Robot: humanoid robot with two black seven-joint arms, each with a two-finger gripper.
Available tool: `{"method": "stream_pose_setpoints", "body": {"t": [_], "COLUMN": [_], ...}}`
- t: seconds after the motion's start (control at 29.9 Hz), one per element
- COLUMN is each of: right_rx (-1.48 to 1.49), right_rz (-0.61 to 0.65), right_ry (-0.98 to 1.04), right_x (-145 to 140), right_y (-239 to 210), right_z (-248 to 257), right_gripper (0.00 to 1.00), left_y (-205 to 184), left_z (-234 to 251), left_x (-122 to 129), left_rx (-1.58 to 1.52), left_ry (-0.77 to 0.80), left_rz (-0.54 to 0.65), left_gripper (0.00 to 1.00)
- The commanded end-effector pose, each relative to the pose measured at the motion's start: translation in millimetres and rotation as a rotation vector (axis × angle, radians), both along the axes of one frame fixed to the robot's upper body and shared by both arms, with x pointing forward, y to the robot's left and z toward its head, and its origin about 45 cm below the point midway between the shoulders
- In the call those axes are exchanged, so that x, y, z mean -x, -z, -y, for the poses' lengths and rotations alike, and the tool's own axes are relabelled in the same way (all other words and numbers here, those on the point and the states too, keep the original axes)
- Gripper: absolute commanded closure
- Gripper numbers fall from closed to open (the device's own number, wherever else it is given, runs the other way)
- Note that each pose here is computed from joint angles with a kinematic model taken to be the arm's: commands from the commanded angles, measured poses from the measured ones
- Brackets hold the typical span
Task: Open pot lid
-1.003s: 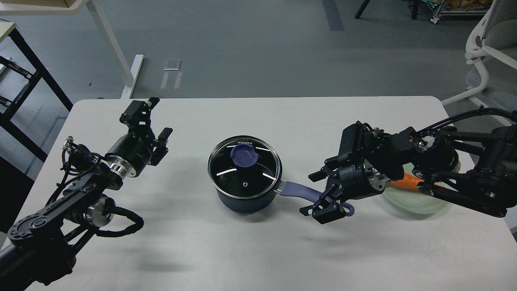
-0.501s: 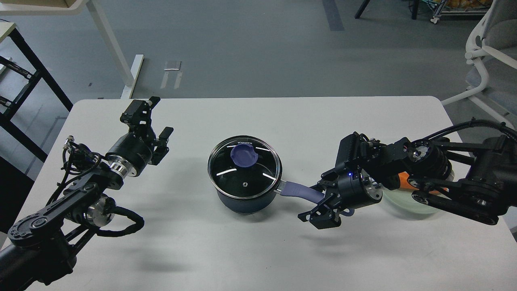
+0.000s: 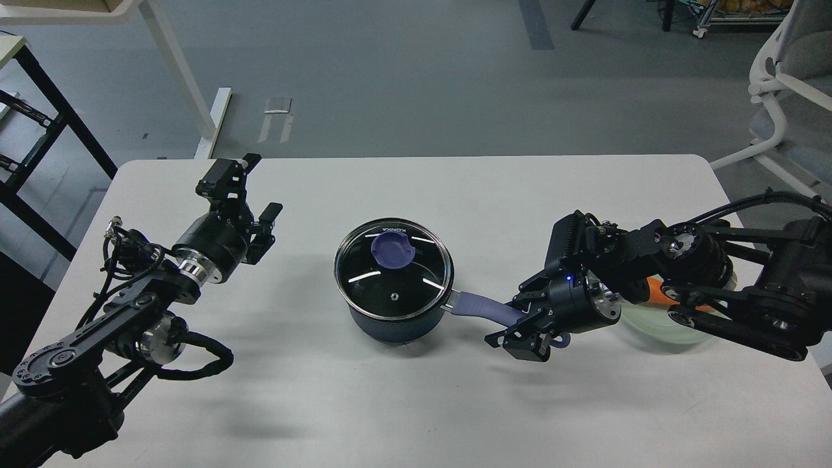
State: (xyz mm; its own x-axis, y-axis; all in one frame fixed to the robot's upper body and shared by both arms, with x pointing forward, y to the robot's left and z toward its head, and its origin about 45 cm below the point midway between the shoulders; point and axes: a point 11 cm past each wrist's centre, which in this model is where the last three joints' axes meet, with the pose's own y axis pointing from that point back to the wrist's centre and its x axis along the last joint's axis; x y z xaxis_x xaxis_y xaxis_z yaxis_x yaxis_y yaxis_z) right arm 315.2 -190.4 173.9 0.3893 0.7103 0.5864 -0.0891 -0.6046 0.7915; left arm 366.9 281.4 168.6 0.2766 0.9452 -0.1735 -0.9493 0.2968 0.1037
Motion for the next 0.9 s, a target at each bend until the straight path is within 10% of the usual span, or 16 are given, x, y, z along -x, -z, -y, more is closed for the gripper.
{"method": "stream_pose_setpoints", "body": {"t": [0.0,0.87], "right_rx": [0.002,0.020], "right_rz": [0.000,0.010], "right_ry": [0.000,0.011], "right_x": [0,-4], "right_y": [0,-2], "right_z": [0,7], "right_gripper": [0.57,0.82], "left_y": [0,-13], "left_z": [1,-5], "left_x": [0,-2], "left_rx": [0.002,-0.095], "left_ry": [0.002,0.061], "left_rz": [0.001,0.037], "left_gripper": [0.01,0.01]}}
